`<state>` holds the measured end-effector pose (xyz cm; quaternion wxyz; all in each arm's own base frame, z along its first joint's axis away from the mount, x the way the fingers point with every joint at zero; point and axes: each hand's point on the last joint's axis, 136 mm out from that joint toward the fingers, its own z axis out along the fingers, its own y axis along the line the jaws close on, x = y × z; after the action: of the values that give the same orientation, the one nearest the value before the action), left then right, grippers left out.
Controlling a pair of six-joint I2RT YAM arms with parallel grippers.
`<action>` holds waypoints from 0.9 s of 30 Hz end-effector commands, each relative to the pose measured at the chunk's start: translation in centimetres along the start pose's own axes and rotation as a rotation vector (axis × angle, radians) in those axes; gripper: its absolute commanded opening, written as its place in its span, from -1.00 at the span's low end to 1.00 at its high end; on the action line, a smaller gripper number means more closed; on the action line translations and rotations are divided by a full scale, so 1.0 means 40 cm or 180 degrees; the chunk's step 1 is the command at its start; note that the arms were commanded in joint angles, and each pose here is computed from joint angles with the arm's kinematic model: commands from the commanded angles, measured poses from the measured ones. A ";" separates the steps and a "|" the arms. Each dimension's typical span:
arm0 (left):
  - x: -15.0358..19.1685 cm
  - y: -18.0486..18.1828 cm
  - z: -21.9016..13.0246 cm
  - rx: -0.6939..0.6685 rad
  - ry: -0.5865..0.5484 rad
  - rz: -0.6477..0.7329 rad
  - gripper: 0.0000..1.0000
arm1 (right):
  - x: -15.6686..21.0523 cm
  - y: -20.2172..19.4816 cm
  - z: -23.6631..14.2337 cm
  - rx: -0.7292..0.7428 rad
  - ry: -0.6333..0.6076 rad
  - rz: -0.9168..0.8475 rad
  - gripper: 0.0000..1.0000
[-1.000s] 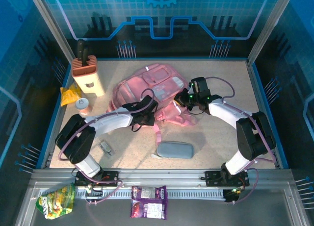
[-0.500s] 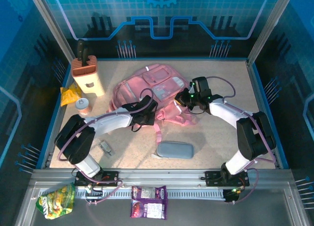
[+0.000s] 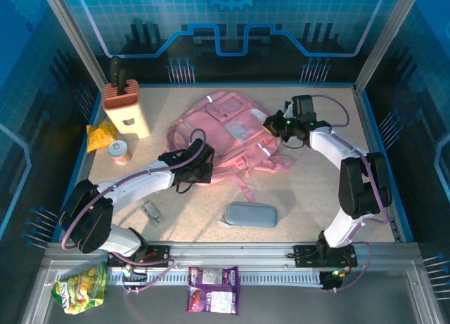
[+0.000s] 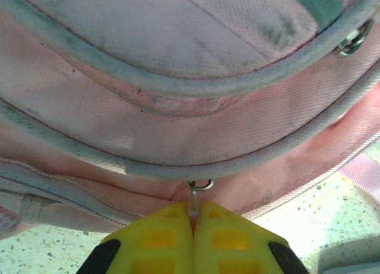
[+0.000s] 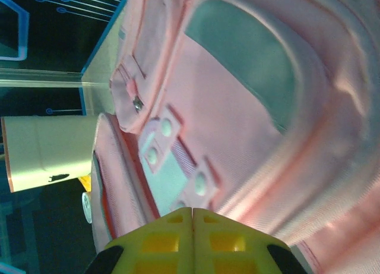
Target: Pack the student bag
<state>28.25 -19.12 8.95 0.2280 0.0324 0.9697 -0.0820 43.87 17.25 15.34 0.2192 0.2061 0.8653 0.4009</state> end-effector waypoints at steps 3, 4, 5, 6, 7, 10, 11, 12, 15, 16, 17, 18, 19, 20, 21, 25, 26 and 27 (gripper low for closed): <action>-0.054 -0.066 -0.046 0.0352 -0.0164 -0.0243 -1.00 | 0.036 0.002 -0.012 -0.0081 0.0193 -0.0138 -0.49; -0.065 -0.078 -0.050 0.0395 -0.0196 -0.0258 -1.00 | 0.049 -0.004 -0.019 -0.0071 0.0216 -0.0132 -0.37; -0.070 -0.087 -0.053 0.0417 -0.0216 -0.0261 -1.00 | 0.063 -0.007 -0.029 -0.0077 0.0241 -0.0130 -0.23; -0.076 -0.095 -0.056 0.0445 -0.0246 -0.0265 -1.00 | 0.081 -0.010 -0.037 -0.0091 0.0280 -0.0119 -0.13; -0.079 -0.107 -0.059 0.0486 -0.0270 -0.0253 -1.00 | 0.101 -0.010 -0.045 -0.0131 0.0332 -0.0087 0.01; -0.077 -0.130 -0.062 0.0503 -0.0276 -0.0156 -1.00 | 0.168 -0.007 -0.067 -0.0178 0.0498 -0.0081 0.26; -0.074 -0.132 -0.063 0.0474 -0.0264 -0.0126 -1.00 | 0.193 -0.011 -0.075 -0.0140 0.0536 -0.0099 0.34; -0.071 -0.135 -0.062 0.0461 -0.0247 -0.0113 -1.00 | 0.217 -0.015 -0.078 -0.0130 0.0566 -0.0103 0.38; -0.063 -0.159 -0.065 0.0514 -0.0234 -0.0068 -1.00 | 0.301 -0.003 -0.072 -0.0163 0.0736 -0.0141 0.46; -0.062 -0.170 -0.067 0.0546 -0.0242 -0.0062 -1.00 | 0.326 0.004 -0.068 -0.0163 0.0807 -0.0140 0.47; -0.062 -0.180 -0.068 0.0578 -0.0249 -0.0060 -1.00 | 0.344 0.018 -0.062 -0.0197 0.0853 -0.0138 0.47; -0.061 -0.186 -0.067 0.0593 -0.0247 -0.0064 -1.00 | 0.373 0.002 -0.052 -0.0186 0.0926 -0.0086 0.46; -0.061 -0.191 -0.066 0.0599 -0.0249 -0.0072 -1.00 | 0.390 0.006 -0.043 -0.0223 0.0952 -0.0049 0.44; -0.059 -0.196 -0.066 0.0598 -0.0242 -0.0067 -1.00 | 0.402 0.005 -0.036 -0.0236 0.0946 -0.0001 0.39; -0.058 -0.199 -0.067 0.0600 -0.0241 -0.0065 -1.00 | 0.409 0.008 -0.031 -0.0257 0.0928 0.0024 0.34; -0.051 -0.213 -0.069 0.0616 -0.0239 -0.0044 -1.00 | 0.427 0.007 -0.003 -0.0250 0.0840 0.0122 0.22; -0.053 -0.214 -0.070 0.0616 -0.0241 -0.0052 -1.00 | 0.426 0.007 0.005 -0.0256 0.0827 0.0160 0.15; -0.052 -0.215 -0.069 0.0613 -0.0233 -0.0055 -1.00 | 0.423 0.011 0.011 -0.0282 0.0816 0.0190 0.10</action>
<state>27.35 -25.51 11.64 0.2407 0.0475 0.9578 -0.1499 28.86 26.00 11.22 0.0845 0.1470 0.8772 0.4493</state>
